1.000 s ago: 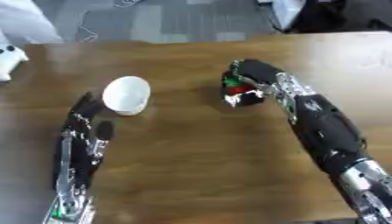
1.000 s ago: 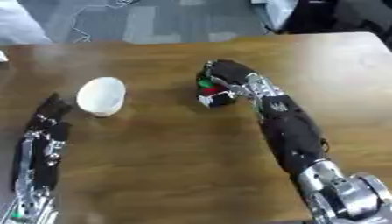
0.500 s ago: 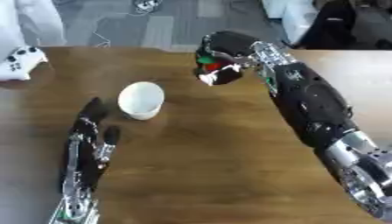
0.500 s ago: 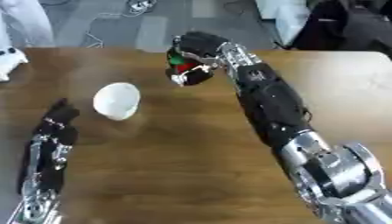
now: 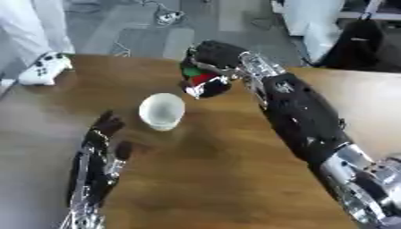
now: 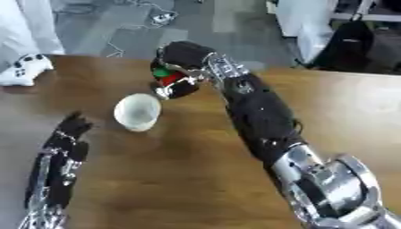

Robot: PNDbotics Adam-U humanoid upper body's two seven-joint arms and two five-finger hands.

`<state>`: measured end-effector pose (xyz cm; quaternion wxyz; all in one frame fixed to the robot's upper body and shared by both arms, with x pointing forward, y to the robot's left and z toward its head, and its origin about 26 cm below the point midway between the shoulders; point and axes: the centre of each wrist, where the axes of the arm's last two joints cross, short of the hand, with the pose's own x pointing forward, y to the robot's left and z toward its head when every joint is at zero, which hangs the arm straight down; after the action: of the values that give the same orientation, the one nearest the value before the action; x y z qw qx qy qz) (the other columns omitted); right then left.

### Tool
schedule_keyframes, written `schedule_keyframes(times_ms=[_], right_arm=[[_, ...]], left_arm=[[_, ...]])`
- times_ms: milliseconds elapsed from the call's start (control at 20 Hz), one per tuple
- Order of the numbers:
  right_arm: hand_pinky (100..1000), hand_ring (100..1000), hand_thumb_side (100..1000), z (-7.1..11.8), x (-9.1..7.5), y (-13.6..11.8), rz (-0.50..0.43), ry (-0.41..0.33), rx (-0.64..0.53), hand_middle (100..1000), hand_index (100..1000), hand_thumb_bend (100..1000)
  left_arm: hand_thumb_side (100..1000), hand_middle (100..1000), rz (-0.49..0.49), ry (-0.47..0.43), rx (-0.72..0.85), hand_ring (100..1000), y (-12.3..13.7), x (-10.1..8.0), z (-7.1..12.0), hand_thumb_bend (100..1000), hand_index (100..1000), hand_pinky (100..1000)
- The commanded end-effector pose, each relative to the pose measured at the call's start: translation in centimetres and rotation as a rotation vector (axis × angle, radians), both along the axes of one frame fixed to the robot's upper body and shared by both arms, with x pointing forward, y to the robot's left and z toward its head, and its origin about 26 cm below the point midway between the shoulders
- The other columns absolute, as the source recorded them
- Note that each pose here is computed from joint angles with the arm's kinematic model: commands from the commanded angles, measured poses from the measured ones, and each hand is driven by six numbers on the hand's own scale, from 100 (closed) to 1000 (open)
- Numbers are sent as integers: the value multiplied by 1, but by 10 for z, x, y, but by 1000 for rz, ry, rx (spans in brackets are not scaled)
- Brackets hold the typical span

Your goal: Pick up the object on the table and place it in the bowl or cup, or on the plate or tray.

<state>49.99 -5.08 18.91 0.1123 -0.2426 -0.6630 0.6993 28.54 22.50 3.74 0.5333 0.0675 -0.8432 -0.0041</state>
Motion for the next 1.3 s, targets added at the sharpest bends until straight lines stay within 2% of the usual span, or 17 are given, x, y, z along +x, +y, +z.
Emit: schedule_keyframes(times_ms=[50,650,1300], right_arm=[[403,114,518,15,-4,15,29,-51,10,145,563,229],[401,137,526,17,-8,27,7,-107,16,156,556,238],[401,173,523,0,-24,50,-94,-128,55,182,551,264]], left_arm=[[668,906,-29,-38,4,838,-2,3,11,690,796,1000],[666,906,-58,-56,-1,838,-9,6,16,693,795,1000],[664,906,-92,-70,-15,838,-18,8,20,693,795,1000]])
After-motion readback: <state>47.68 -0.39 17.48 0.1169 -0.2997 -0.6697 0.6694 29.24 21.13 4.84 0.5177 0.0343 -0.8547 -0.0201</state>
